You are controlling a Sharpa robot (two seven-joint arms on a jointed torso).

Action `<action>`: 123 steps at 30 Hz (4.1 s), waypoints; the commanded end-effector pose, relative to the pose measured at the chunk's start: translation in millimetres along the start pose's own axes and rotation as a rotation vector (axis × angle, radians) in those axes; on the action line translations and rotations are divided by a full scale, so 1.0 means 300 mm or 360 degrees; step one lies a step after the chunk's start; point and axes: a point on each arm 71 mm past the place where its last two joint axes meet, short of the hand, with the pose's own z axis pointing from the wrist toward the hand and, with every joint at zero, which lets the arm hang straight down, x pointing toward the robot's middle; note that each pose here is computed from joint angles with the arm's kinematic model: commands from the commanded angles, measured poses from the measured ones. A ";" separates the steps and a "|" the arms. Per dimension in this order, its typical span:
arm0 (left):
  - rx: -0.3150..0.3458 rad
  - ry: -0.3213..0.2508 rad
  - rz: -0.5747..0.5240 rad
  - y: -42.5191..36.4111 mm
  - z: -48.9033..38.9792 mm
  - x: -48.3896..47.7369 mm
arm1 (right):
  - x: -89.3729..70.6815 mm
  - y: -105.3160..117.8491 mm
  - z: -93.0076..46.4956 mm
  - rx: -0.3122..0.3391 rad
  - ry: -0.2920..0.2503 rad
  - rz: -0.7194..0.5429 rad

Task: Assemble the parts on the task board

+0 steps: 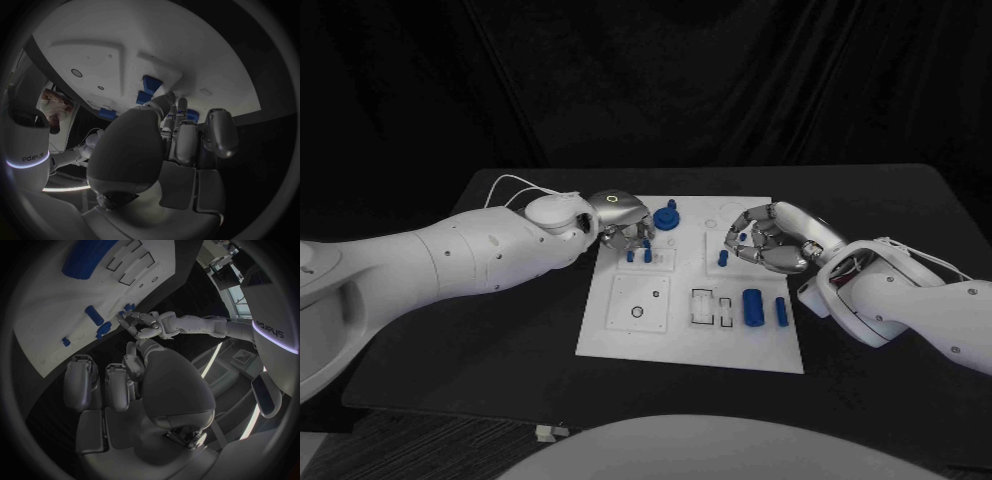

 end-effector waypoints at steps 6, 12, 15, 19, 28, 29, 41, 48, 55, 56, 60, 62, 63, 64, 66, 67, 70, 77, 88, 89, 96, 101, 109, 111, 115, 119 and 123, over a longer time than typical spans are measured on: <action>0.0066 -0.0107 0.0022 -0.009 -0.018 -0.012 | 0.003 -0.007 -0.002 0.0032 0.0012 0.0002; 0.0113 -0.0177 0.0040 -0.014 -0.030 -0.021 | 0.004 -0.008 -0.001 0.0033 0.0015 0.0002; 0.0132 -0.0202 0.0047 -0.019 -0.032 -0.024 | 0.005 -0.008 0.000 0.0033 0.0017 0.0002; 0.0157 -0.0228 0.0053 -0.027 -0.032 -0.028 | 0.006 -0.008 0.001 0.0033 0.0020 0.0003; 0.0196 -0.0145 0.0174 -0.047 -0.024 -0.016 | 0.006 -0.009 -0.001 0.0035 0.0022 0.0003; 0.0194 -0.0134 0.0178 -0.048 -0.023 -0.014 | 0.006 -0.009 -0.001 0.0035 0.0023 0.0003; 0.0158 -0.0043 0.0233 -0.048 -0.015 -0.001 | 0.009 -0.009 0.000 0.0044 0.0030 0.0020; 0.0138 -0.0009 0.0245 -0.047 -0.011 0.004 | 0.011 -0.010 0.000 0.0045 0.0034 0.0024; 0.0129 0.0010 0.0245 -0.051 -0.001 0.008 | 0.011 -0.009 -0.001 0.0045 0.0036 0.0025; 0.0129 0.0010 0.0245 -0.051 0.000 0.008 | 0.011 -0.009 -0.001 0.0045 0.0036 0.0025; 0.0131 0.0008 0.0246 -0.056 0.006 0.010 | 0.012 -0.009 -0.001 0.0044 0.0036 0.0026; 0.0136 0.0003 0.0247 -0.058 0.010 0.011 | 0.012 -0.009 -0.001 0.0044 0.0036 0.0026; 0.0137 -0.0001 0.0247 -0.059 0.011 0.011 | 0.012 -0.009 -0.002 0.0043 0.0036 0.0026; 0.0138 -0.0002 0.0247 -0.061 0.013 0.012 | 0.012 -0.009 -0.002 0.0043 0.0036 0.0026; 0.0139 -0.0001 0.0247 -0.063 0.015 0.014 | 0.012 -0.009 -0.002 0.0043 0.0036 0.0026; 0.0139 0.0000 0.0247 -0.063 0.016 0.015 | 0.012 -0.009 -0.002 0.0043 0.0037 0.0026; 0.0140 0.0007 0.0245 -0.065 0.019 0.018 | 0.012 -0.009 -0.002 0.0044 0.0038 0.0027; 0.0150 0.0012 0.0242 -0.065 0.017 0.022 | 0.012 -0.009 -0.002 0.0045 0.0038 0.0027; 0.0149 -0.0028 0.0251 -0.056 0.005 0.020 | 0.015 -0.008 -0.001 0.0045 0.0040 0.0027; 0.0147 -0.0032 0.0252 -0.054 0.004 0.019 | 0.015 -0.009 -0.001 0.0045 0.0040 0.0028; 0.0137 -0.0084 0.0265 -0.042 -0.007 0.013 | 0.015 -0.010 -0.001 0.0047 0.0041 0.0027; 0.0148 -0.0166 0.0286 -0.034 -0.022 0.003 | 0.013 -0.013 -0.001 0.0052 0.0041 0.0025; 0.0133 -0.0350 0.0198 -0.018 -0.045 -0.023 | 0.014 -0.016 0.000 0.0061 0.0049 0.0024; 0.0117 -0.0374 0.0146 -0.011 -0.049 -0.027 | 0.015 -0.017 0.000 0.0064 0.0052 0.0024; 0.0093 -0.0394 0.0077 0.005 -0.058 -0.029 | 0.015 -0.019 0.001 0.0070 0.0057 0.0023; 0.0086 -0.0387 0.0048 0.015 -0.067 -0.027 | 0.016 -0.020 0.002 0.0074 0.0062 0.0023; 0.0080 -0.0368 0.0030 0.022 -0.070 -0.024 | 0.018 -0.021 0.004 0.0075 0.0065 0.0022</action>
